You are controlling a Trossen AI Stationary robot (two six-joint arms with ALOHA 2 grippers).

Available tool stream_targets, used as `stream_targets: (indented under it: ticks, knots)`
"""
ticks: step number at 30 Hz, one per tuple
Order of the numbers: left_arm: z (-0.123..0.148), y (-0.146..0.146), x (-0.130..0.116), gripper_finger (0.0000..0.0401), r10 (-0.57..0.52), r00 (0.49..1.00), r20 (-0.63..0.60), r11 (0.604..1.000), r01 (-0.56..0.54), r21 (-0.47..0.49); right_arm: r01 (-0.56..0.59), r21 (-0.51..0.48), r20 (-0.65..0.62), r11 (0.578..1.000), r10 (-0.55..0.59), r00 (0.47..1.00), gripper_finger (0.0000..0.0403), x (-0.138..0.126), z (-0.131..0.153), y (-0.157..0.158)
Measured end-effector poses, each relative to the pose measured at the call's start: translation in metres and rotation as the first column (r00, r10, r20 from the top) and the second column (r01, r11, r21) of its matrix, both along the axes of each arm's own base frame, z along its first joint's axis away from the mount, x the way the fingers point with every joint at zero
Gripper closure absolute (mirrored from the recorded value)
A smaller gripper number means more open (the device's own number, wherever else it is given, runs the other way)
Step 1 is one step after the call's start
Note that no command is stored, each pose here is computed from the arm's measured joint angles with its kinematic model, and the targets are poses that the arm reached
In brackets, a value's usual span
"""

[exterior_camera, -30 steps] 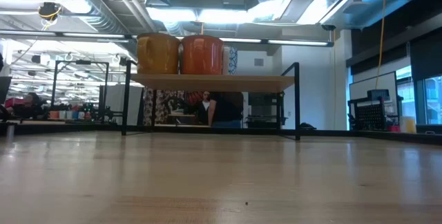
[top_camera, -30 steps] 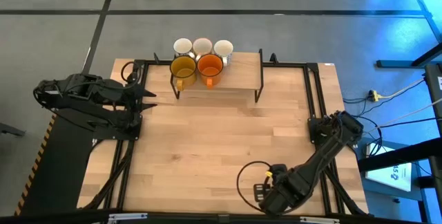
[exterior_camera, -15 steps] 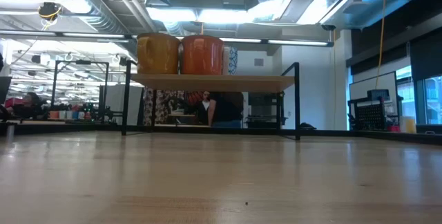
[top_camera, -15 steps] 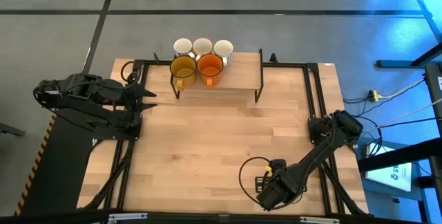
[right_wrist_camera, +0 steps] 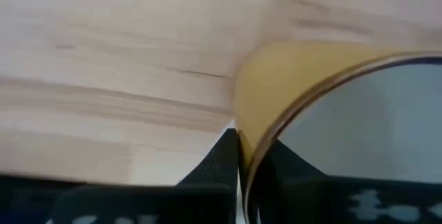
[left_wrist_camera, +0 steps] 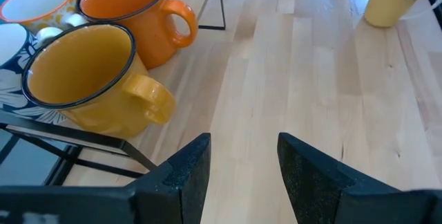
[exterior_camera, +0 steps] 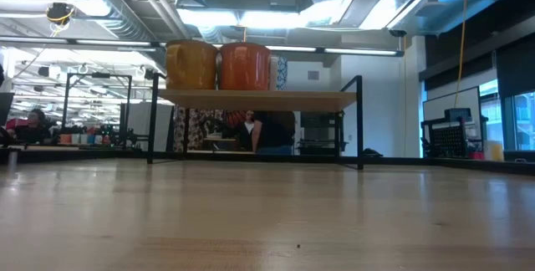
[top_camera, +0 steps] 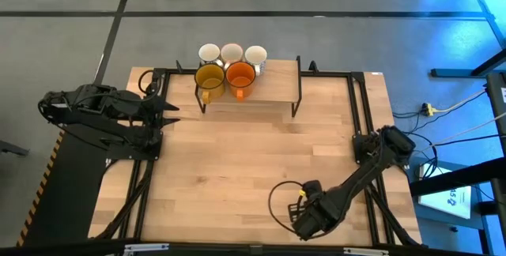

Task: Place coffee mugs
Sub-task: Put the light yellow mug on the shelf

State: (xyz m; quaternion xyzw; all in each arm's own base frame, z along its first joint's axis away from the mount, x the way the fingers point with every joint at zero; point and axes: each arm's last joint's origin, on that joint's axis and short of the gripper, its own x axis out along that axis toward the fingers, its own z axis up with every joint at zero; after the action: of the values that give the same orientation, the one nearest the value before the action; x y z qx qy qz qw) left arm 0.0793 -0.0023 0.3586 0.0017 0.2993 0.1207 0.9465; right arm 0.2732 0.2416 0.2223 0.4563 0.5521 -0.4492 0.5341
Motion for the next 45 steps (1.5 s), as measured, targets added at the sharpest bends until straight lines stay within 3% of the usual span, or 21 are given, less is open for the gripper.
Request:
stream_targets:
  ticks: [6,11,15,21,30,36,42,45]
  knots:
    - [0.0,0.0,0.0,0.0238,-0.014,1.0,-0.005,1.0,0.014,0.019,-0.182,-0.143,0.233,0.973,0.212,0.949,0.0396,0.036,0.03,-0.019]
    - [0.0,0.0,0.0,0.0238,-0.03,0.999,-0.013,0.999,0.03,0.042,-0.32,-0.377,0.329,0.869,0.449,0.831,0.0397,0.068,0.067,-0.048]
    - [0.0,0.0,0.0,0.0238,-0.041,0.999,-0.018,0.997,0.042,0.058,-0.399,-0.501,0.292,0.768,0.584,0.757,0.0396,0.09,0.095,-0.083]
    - [0.0,0.0,0.0,0.0238,-0.042,0.999,-0.023,0.996,0.044,0.082,-0.515,-0.595,0.215,0.617,0.74,0.637,0.0398,0.113,0.133,-0.143]
    - [0.001,0.002,0.0,0.0238,0.007,1.0,-0.016,0.994,-0.005,0.111,-0.685,-0.554,0.071,0.473,0.847,0.527,0.0401,0.11,0.164,-0.24]
    - [0.001,0.004,-0.001,0.0238,0.095,0.995,0.01,0.99,-0.096,0.103,-0.739,-0.496,0.028,0.456,0.859,0.511,0.0401,0.098,0.168,-0.293]
    - [0.002,0.006,-0.001,0.0238,0.204,0.978,0.05,0.976,-0.207,0.073,-0.729,-0.429,0.086,0.534,0.827,0.555,0.0401,0.087,0.165,-0.336]
    - [0.002,0.007,-0.001,0.0238,0.239,0.969,0.064,0.968,-0.243,0.068,-0.722,-0.421,0.081,0.549,0.815,0.573,0.0401,0.082,0.164,-0.352]
